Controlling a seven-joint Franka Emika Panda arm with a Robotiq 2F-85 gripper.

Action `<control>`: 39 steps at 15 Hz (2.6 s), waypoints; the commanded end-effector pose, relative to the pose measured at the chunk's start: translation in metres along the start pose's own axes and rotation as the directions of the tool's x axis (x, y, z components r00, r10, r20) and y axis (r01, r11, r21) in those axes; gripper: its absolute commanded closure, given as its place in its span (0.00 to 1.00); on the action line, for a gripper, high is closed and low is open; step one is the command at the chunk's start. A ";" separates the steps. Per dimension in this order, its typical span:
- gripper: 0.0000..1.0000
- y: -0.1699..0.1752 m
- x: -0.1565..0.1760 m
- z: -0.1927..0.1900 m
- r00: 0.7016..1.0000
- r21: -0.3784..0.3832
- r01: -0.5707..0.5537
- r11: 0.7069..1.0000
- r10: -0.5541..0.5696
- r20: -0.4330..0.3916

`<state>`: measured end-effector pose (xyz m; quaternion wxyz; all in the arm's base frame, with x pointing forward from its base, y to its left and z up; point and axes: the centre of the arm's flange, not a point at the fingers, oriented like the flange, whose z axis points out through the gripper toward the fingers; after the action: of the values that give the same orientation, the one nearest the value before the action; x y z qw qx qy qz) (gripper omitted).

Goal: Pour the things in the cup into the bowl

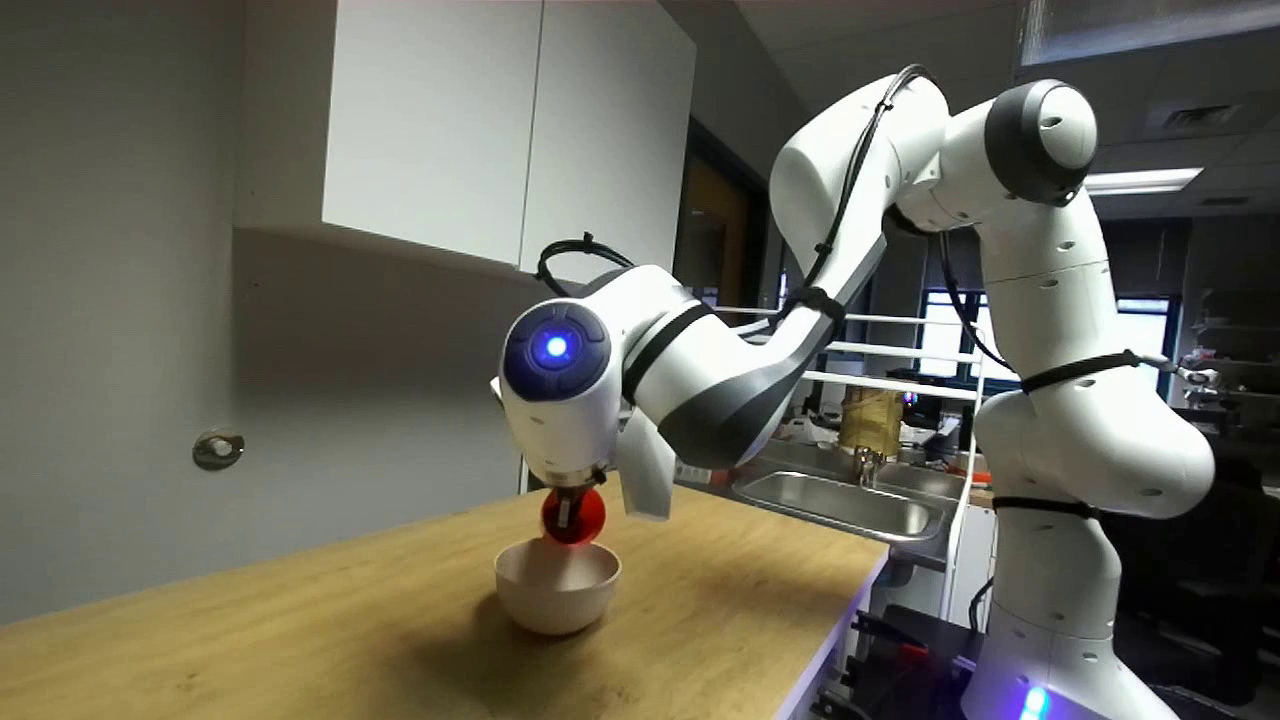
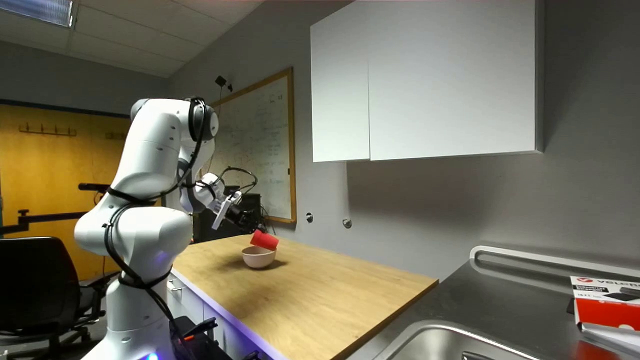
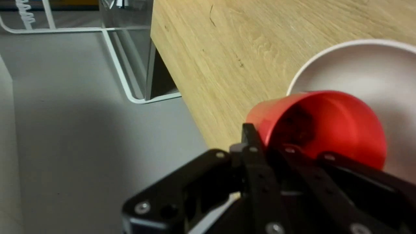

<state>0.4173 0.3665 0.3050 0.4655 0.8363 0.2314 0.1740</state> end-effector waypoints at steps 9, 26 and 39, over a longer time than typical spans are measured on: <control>0.97 -0.045 -0.009 -0.022 0.971 -0.318 -0.223 0.922 0.179 -0.160; 0.98 -0.118 -0.052 -0.021 0.894 -0.634 -0.421 0.649 0.178 -0.412; 0.55 -0.085 -0.029 -0.004 0.984 -0.666 -0.171 0.726 0.087 -0.158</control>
<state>0.3625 0.3909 0.2167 0.7031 0.5872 0.0948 0.3898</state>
